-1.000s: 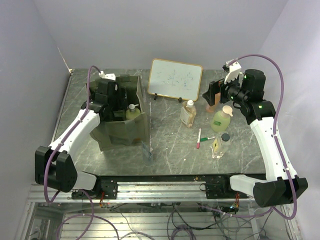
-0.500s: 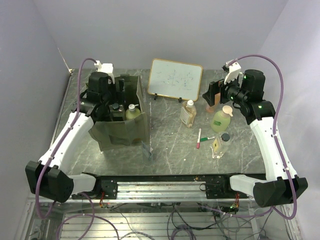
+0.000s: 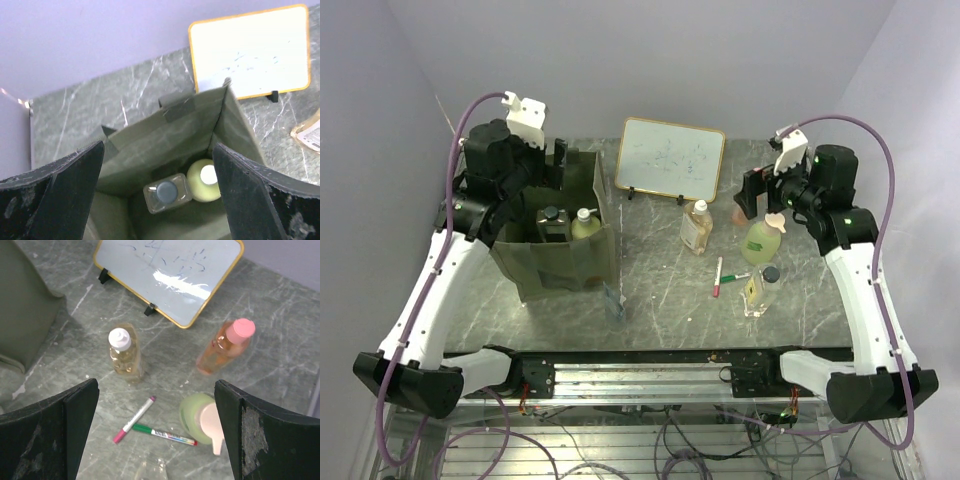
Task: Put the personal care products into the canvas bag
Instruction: Pick up the care product from the center of the board, then place the care product at the center of the board.
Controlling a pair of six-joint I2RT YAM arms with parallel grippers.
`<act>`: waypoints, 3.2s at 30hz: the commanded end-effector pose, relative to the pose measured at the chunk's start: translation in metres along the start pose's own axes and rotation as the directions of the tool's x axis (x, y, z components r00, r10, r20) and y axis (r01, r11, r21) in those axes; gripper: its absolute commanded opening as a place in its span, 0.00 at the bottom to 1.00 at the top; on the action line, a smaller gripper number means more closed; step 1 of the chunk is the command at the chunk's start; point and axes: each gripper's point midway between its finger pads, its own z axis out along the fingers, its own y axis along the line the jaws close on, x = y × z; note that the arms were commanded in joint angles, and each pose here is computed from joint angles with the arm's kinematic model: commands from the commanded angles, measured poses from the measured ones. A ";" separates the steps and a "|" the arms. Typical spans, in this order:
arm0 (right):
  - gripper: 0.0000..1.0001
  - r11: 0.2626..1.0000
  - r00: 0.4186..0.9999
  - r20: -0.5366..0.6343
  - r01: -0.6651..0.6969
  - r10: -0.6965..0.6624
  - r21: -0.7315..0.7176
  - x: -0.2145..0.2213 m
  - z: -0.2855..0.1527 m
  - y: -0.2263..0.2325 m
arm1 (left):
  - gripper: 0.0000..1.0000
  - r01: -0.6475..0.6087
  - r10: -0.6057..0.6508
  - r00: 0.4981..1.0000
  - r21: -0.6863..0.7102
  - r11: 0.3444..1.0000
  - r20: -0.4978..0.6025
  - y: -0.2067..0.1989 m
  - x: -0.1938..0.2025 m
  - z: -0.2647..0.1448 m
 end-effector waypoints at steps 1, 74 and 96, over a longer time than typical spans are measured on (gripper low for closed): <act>0.99 0.996 0.996 -0.051 0.079 -0.078 0.028 0.010 -0.023 -0.004 | 1.00 -0.177 0.160 0.977 0.121 0.977 0.142 -0.014 -0.050 -0.016; 0.10 0.578 0.673 -0.183 0.426 -0.717 -0.696 0.156 -0.059 0.084 | 0.97 -0.267 0.232 0.959 0.249 0.931 0.162 -0.045 -0.070 0.032; 0.00 0.720 0.824 -0.173 0.345 -0.539 -0.602 0.082 0.051 0.174 | 0.99 -0.184 0.154 0.971 0.159 0.970 0.183 -0.030 -0.087 0.026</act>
